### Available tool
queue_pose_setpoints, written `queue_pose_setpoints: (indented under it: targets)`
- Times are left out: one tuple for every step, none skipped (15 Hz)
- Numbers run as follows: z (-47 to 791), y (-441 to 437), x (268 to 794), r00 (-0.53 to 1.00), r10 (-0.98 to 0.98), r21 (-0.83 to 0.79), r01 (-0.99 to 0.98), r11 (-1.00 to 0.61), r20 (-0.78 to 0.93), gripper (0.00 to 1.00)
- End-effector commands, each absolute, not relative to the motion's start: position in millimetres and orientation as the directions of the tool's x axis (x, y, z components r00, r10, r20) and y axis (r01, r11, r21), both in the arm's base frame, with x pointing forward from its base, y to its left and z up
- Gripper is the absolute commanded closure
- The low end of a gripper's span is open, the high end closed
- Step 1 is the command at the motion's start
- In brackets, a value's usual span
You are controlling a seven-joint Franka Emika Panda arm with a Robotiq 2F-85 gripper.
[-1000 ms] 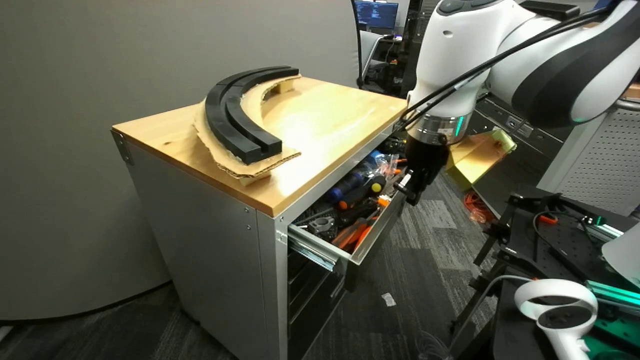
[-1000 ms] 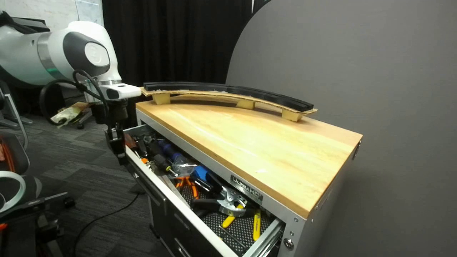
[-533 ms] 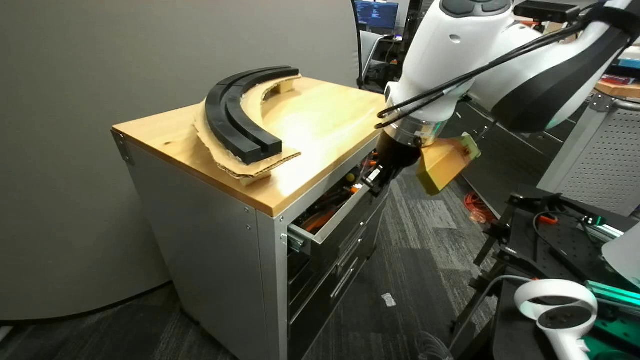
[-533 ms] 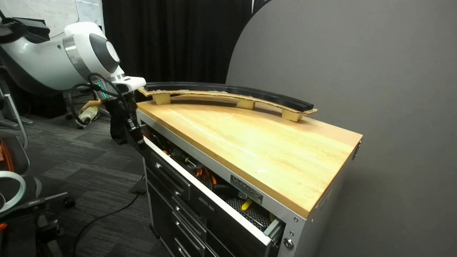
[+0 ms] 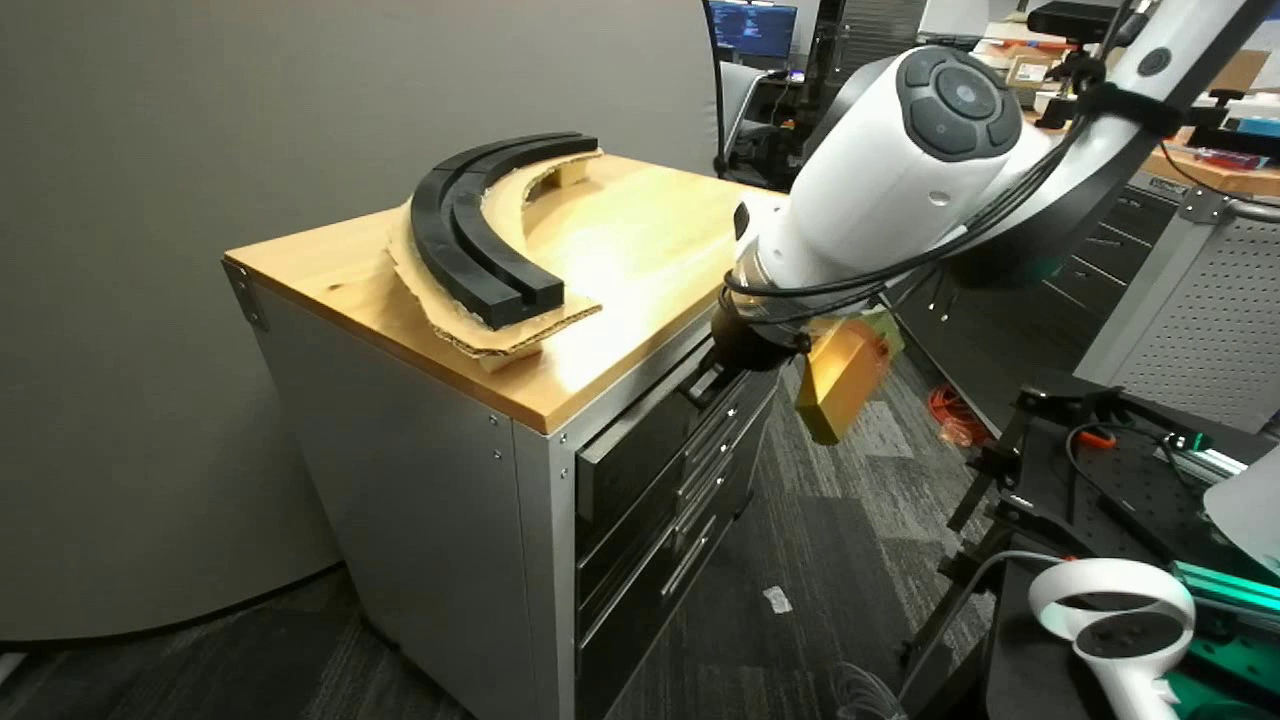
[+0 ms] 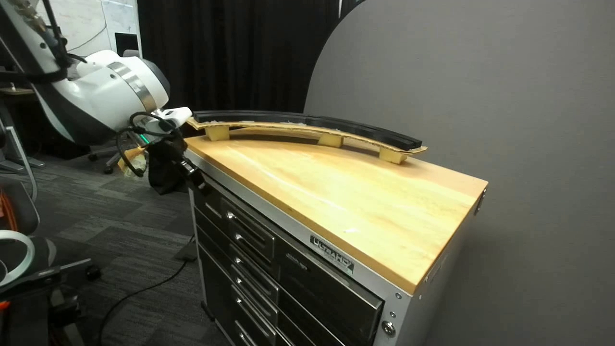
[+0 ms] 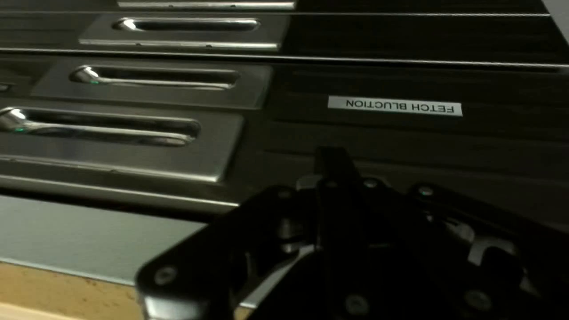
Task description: Pick up the screwdriver and place it in the drawer, then close the drawer
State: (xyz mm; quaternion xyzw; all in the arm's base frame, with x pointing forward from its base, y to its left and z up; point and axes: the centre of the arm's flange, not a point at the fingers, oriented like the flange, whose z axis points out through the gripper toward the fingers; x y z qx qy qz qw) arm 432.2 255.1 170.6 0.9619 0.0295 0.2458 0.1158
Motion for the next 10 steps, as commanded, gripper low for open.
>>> queue_pose_setpoints:
  targets:
    - [173,270,441,0.806,0.147,0.225,0.017,-0.974,0.574,1.00]
    - [176,269,439,0.798,0.155,0.230,0.022,-0.973,0.582,1.00]
    - [181,266,436,0.809,0.166,0.236,0.035,-0.971,0.564,0.74]
    - [190,260,432,0.824,0.159,0.235,0.032,-0.971,0.543,0.73]
    - [199,254,429,0.840,0.160,0.238,0.038,-0.970,0.518,0.68]
    - [213,249,426,0.871,0.167,0.240,0.058,-0.969,0.462,0.60]
    - [228,245,424,0.895,0.178,0.230,0.088,-0.969,0.409,0.52]
    - [243,241,420,0.919,0.191,0.219,0.119,-0.968,0.346,0.43]
    - [254,240,415,0.934,0.191,0.208,0.131,-0.969,0.303,0.37]
    - [258,238,409,0.946,0.196,0.193,0.149,-0.970,0.258,0.28]
